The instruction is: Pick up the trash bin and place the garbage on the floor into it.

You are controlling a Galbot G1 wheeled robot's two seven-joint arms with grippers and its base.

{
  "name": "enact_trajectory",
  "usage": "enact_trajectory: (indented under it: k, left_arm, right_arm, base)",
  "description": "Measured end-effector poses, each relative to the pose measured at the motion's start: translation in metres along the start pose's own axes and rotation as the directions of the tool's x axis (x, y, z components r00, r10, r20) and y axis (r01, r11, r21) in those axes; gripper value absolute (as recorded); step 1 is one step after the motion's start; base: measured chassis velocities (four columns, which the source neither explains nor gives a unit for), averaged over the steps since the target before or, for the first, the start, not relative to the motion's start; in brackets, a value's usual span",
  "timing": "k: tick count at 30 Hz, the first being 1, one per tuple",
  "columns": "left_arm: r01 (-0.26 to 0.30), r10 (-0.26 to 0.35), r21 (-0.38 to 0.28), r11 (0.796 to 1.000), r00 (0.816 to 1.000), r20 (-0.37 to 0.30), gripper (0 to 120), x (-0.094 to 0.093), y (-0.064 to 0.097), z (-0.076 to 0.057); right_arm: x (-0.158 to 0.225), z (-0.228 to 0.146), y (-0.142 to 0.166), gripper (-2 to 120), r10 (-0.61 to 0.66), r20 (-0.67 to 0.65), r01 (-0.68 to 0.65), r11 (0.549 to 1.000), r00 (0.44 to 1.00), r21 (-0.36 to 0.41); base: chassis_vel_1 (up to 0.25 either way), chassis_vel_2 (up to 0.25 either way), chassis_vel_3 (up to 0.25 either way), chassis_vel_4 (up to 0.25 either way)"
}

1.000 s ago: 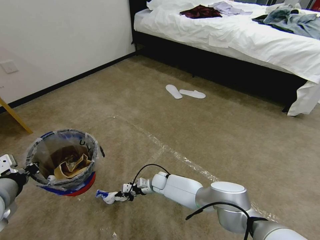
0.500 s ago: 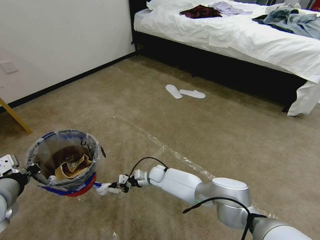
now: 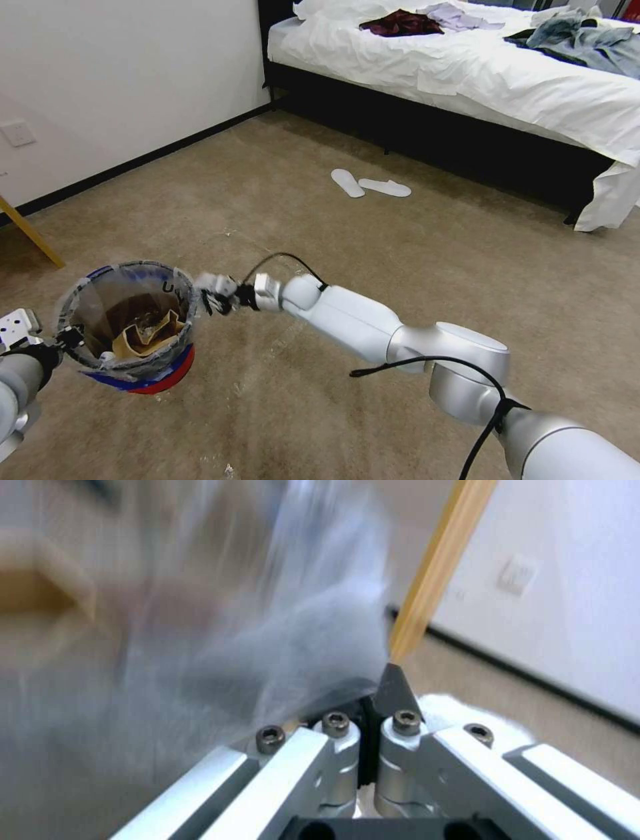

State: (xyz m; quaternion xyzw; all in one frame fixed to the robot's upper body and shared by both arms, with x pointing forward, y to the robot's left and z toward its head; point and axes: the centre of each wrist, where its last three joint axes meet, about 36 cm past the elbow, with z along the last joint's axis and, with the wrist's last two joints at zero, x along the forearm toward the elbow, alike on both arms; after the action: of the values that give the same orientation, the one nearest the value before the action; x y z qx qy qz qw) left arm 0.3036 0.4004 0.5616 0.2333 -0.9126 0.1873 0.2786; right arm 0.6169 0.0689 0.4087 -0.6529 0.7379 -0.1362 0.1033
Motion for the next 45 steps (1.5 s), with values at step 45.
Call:
enact_trajectory:
  k: [45]
  left_arm:
    - [-0.029, 0.029, -0.018, 0.999, 1.000, 0.000, 1, 0.012, -0.008, 0.003]
  right_arm:
    - [0.069, 0.064, -0.026, 0, 0.186, -0.134, -0.193, 0.980, 0.973, -0.040]
  base:
    - [0.000, 0.000, 0.000, 0.000]
